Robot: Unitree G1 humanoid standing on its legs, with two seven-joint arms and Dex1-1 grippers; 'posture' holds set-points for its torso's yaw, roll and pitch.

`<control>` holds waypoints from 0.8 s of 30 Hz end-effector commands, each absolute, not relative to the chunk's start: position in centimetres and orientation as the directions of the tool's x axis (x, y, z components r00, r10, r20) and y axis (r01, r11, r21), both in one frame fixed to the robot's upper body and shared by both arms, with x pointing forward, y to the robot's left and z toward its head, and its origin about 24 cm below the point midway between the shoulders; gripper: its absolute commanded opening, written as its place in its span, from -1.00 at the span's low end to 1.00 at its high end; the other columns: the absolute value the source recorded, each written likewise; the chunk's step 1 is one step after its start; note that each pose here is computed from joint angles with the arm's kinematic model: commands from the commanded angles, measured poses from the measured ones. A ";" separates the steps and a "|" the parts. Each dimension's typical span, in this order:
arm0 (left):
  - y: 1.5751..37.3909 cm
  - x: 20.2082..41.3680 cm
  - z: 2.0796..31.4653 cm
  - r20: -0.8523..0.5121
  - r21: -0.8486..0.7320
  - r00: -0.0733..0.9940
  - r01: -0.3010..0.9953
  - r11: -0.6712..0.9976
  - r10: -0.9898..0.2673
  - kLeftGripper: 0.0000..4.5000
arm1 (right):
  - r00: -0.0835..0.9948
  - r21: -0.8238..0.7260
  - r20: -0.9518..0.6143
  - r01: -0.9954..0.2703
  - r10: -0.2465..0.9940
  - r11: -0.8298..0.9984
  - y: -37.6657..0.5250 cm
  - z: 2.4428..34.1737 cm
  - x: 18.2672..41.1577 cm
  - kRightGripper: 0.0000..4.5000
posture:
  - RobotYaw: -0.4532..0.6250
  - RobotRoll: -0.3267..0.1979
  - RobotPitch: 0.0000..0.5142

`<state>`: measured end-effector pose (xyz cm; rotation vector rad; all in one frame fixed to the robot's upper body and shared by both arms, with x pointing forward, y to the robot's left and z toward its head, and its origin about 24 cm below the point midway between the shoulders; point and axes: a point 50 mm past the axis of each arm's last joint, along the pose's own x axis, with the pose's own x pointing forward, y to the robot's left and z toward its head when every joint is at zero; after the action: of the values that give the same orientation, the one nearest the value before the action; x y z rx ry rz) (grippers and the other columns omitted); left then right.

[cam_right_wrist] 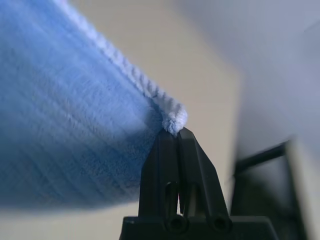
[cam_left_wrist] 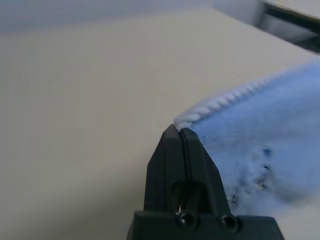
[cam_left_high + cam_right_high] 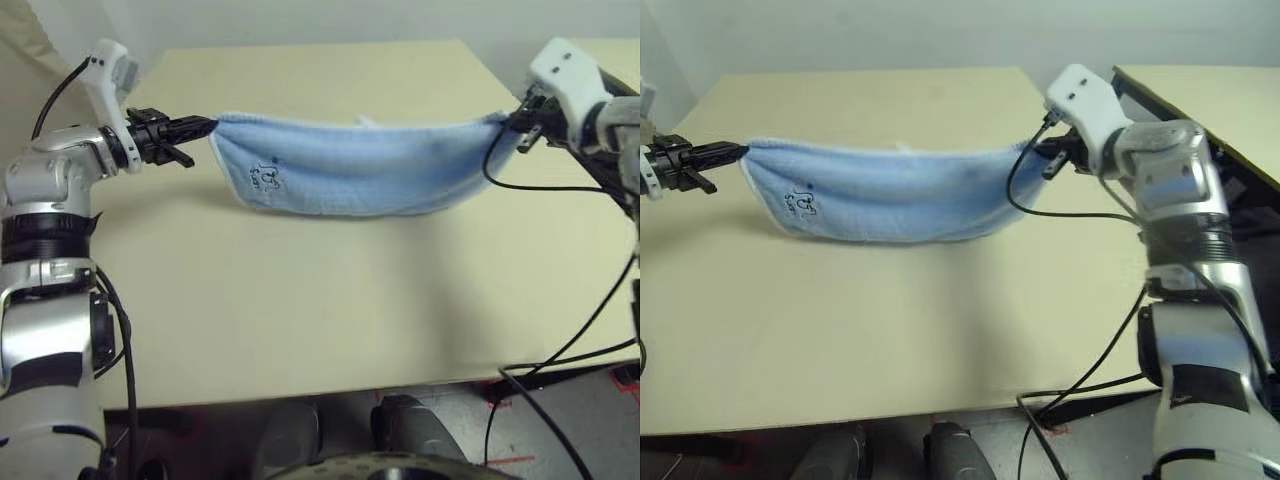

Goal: Fold the towel and set it aside.

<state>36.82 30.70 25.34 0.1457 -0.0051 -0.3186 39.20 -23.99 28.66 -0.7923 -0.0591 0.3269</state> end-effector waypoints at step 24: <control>26.3 28.0 16.3 -0.137 0.294 0.713 0.692 0.659 -0.687 -0.99 | 0.760 -0.669 -0.354 -0.613 0.545 0.421 -23.2 18.0 30.3 -1.00 | -0.02 0.25 -0.70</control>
<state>28.70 26.21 15.80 0.3289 0.0148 -0.7667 30.99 -23.55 17.43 -0.8710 0.1157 0.6797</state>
